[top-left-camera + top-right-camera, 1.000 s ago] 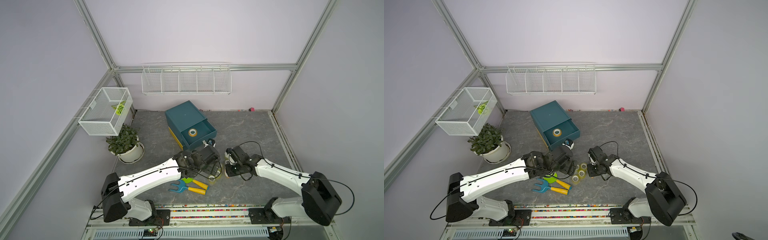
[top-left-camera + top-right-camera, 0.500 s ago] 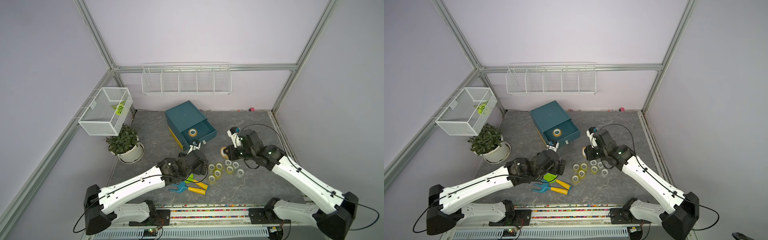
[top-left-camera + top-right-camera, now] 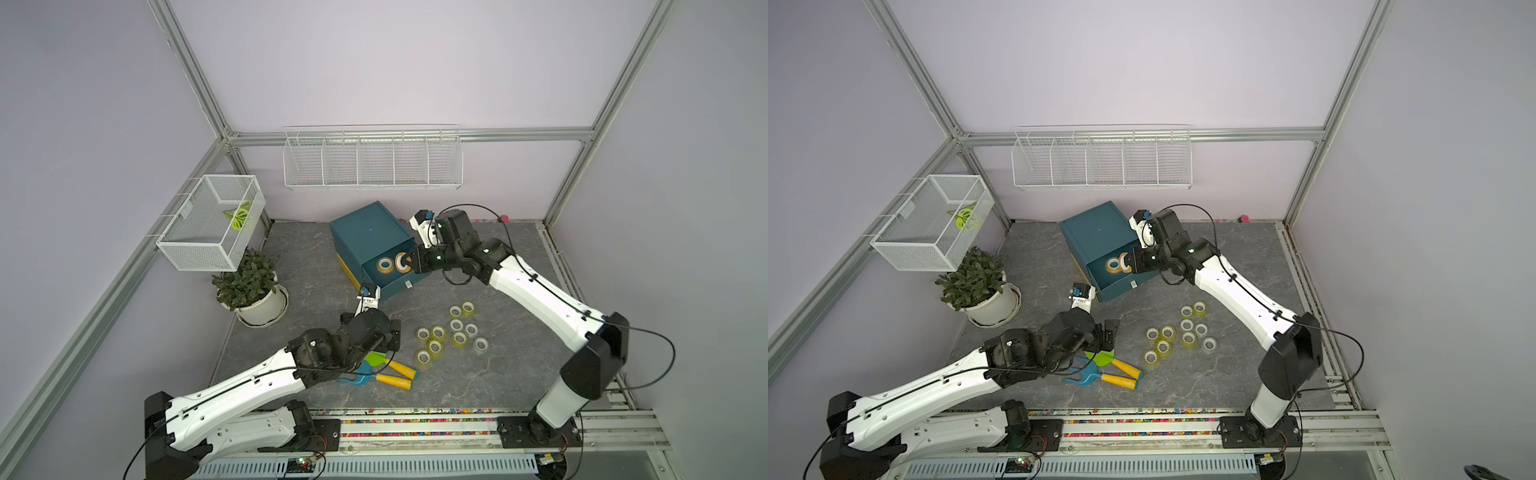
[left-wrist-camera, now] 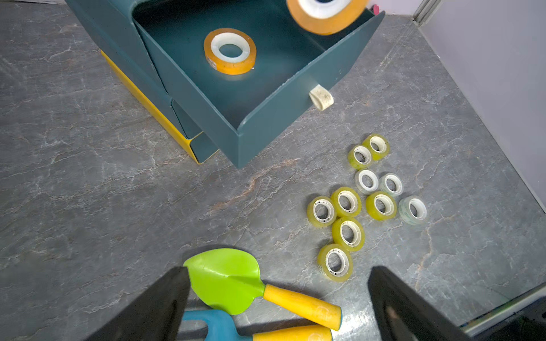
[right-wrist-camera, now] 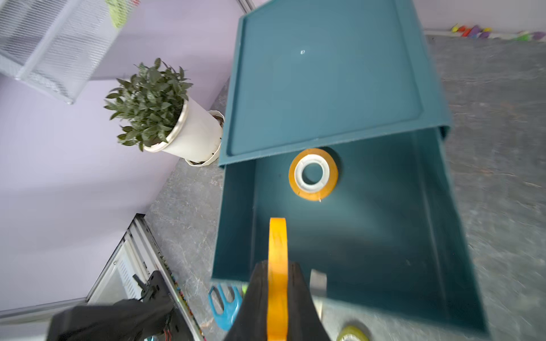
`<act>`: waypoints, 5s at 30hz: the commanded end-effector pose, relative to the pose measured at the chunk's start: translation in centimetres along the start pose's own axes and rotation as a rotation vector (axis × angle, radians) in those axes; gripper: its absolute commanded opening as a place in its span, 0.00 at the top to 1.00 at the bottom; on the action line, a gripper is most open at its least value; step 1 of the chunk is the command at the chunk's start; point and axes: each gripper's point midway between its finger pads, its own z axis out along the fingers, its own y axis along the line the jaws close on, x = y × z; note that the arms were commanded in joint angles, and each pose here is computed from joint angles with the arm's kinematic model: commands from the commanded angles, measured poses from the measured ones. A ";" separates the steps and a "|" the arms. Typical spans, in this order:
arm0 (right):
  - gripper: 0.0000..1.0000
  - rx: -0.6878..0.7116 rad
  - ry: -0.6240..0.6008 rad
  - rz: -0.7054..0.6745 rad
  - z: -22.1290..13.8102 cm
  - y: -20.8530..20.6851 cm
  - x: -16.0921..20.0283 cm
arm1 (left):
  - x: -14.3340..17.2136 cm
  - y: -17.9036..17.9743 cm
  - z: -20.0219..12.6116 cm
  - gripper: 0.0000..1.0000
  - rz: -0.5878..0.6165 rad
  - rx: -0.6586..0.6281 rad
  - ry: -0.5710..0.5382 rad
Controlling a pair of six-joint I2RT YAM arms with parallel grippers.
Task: Place the transparent tape into the drawer according to color
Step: Place the tape in the drawer, then close the drawer in the storage box, then open the drawer in the storage box.
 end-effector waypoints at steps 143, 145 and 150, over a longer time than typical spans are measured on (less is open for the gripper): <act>0.57 -0.256 -0.255 0.591 12.8 -6.7 3.7 | -10.5 13.9 11.1 0.05 -0.330 -0.253 0.047; 0.62 -0.258 -0.256 0.586 12.9 -6.7 3.4 | -10.4 14.0 11.1 0.05 -0.331 -0.254 0.050; 0.80 -0.264 -0.252 0.596 13.2 -6.8 3.6 | -10.4 14.0 11.3 0.05 -0.329 -0.254 0.051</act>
